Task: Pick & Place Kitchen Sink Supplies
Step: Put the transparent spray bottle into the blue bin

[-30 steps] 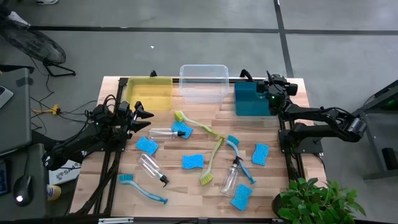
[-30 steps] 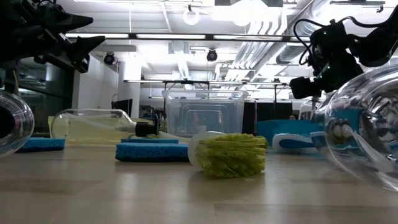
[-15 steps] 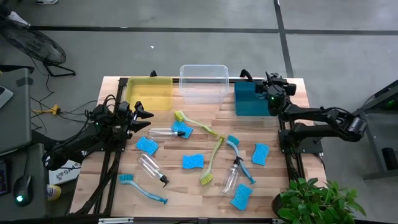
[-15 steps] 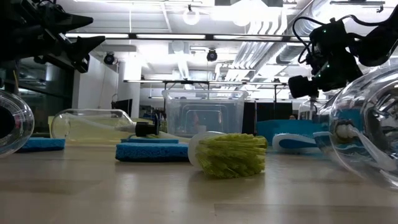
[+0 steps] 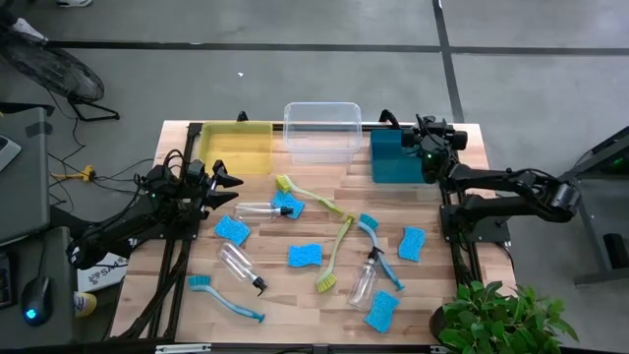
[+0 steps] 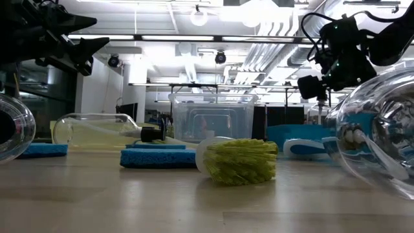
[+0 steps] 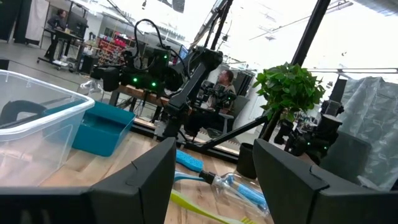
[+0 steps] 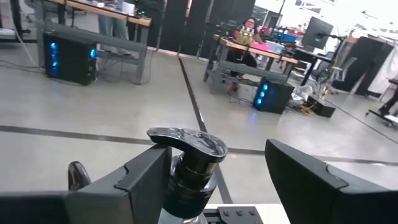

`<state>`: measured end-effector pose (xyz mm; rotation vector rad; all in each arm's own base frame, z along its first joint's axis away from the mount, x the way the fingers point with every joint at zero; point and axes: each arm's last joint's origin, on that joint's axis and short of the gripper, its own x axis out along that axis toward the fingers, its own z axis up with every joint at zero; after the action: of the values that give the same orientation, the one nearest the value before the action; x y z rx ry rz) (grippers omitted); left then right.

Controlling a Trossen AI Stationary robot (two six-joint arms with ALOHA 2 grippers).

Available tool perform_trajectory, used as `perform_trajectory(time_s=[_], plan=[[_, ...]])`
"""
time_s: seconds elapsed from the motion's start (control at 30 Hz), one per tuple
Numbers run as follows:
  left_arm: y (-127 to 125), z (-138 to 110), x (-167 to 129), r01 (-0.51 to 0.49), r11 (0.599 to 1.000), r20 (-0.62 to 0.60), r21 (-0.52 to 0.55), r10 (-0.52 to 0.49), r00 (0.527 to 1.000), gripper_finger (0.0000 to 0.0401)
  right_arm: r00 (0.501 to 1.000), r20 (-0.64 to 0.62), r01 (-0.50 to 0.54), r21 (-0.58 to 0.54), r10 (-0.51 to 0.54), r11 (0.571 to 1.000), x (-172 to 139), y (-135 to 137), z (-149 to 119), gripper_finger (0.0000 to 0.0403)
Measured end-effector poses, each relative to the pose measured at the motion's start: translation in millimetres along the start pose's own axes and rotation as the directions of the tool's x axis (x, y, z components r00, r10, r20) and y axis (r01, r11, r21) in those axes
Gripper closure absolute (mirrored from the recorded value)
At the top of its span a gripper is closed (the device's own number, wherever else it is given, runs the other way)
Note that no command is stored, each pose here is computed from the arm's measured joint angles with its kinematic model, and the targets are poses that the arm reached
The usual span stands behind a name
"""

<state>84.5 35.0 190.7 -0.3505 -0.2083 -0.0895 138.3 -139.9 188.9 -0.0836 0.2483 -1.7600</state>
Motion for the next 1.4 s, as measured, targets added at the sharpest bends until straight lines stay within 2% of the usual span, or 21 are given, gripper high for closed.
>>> perform_trajectory(time_s=[0.4,0.77,1.0,1.4], plan=[[0.0,0.0,0.0,0.0,1.0,0.0,0.0,0.0,1.0,0.0192,0.996,0.0,-0.094,-0.017,0.094,0.995,-3.4,4.4,-0.9,0.015],[0.0,0.0,0.0,0.0,1.0,0.0,0.0,0.0,1.0,0.0192,0.996,-0.033,-0.089,-0.003,0.089,0.996,-1.9,3.5,-5.8,0.015],[0.0,0.0,0.0,0.0,1.0,0.0,0.0,0.0,1.0,0.0192,0.994,-0.069,-0.083,0.082,0.088,0.993,1.5,1.5,-11.1,0.015],[0.1,-0.1,0.0,0.0,1.0,0.0,-0.001,0.0,1.0,0.0192,0.994,-0.069,-0.077,0.163,0.089,0.984,0.9,1.9,-11.2,0.015]])
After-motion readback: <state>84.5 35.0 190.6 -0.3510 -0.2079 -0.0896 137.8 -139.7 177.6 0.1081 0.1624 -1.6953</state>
